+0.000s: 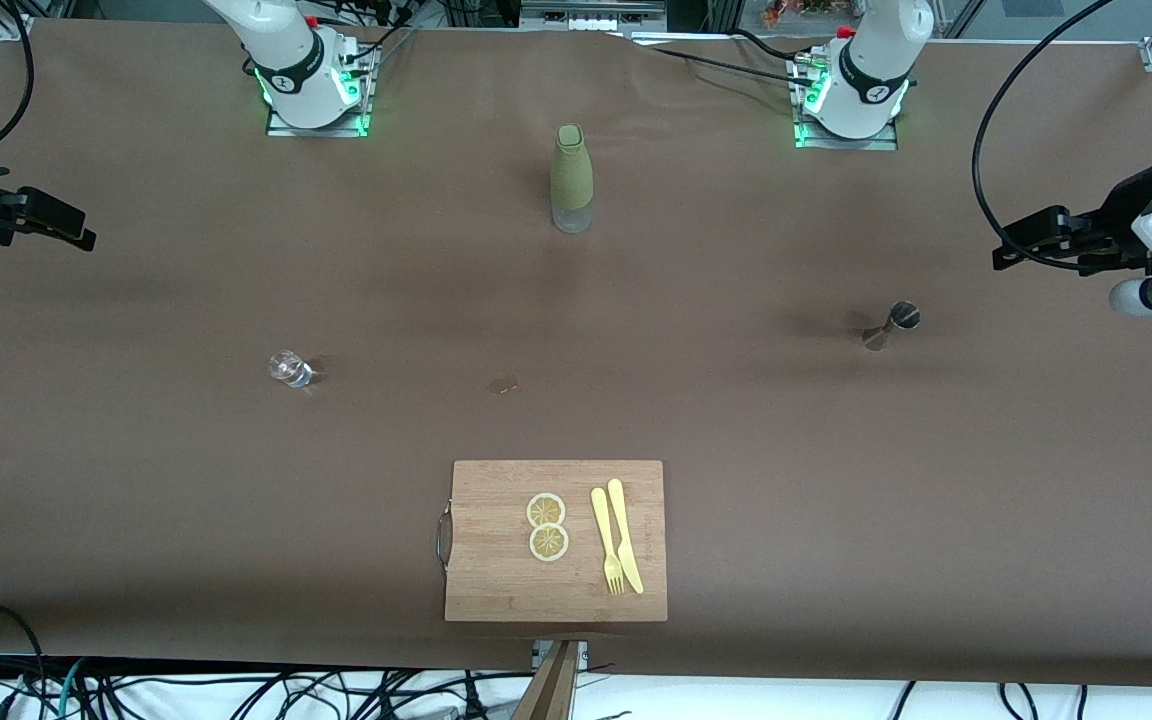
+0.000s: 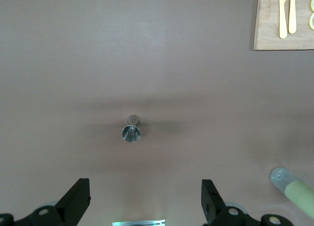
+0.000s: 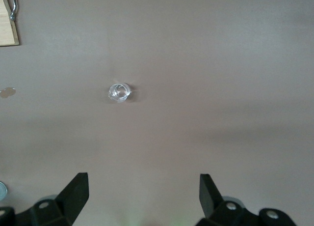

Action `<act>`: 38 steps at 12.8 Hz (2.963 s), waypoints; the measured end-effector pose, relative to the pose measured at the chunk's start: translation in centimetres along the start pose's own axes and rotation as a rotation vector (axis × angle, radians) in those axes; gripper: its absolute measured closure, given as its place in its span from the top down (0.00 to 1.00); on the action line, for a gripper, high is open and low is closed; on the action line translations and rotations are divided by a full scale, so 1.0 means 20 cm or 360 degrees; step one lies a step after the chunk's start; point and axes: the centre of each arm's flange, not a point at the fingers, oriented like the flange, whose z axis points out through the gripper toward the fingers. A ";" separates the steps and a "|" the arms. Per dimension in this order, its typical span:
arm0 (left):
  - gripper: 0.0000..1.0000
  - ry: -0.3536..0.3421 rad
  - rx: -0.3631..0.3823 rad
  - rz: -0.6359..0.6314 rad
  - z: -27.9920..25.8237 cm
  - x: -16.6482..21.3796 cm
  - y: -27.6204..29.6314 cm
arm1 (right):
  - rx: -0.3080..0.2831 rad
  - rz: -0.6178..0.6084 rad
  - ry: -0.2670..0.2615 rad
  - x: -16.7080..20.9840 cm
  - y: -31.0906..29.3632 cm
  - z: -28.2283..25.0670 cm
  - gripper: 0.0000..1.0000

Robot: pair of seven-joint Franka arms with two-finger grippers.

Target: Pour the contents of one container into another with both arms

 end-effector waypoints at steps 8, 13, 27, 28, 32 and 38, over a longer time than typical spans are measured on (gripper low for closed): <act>1.00 0.0000 0.0000 -0.0002 0.00 0.00 0.00 | -0.0003 0.0000 0.0000 0.00 0.00 0.00 1.00; 1.00 0.0001 0.0000 -0.0006 0.00 0.00 -0.01 | -0.0003 0.0000 0.0000 0.00 0.00 0.00 1.00; 1.00 0.0053 -0.0119 0.0490 0.00 -0.14 -1.04 | -0.0004 -0.0033 -0.0047 0.00 0.01 0.07 1.00; 1.00 0.0078 -0.0190 0.0543 0.03 -0.17 -1.14 | -0.0001 -0.0069 -0.0067 0.00 0.04 0.11 1.00; 1.00 0.0196 -0.0434 0.0863 0.21 -0.23 -1.42 | 0.0037 -0.0379 -0.0165 0.00 0.23 0.30 1.00; 1.00 0.0374 -0.0881 0.1417 0.92 -0.12 -1.69 | 0.0224 -0.1057 -0.0057 0.13 0.65 0.63 1.00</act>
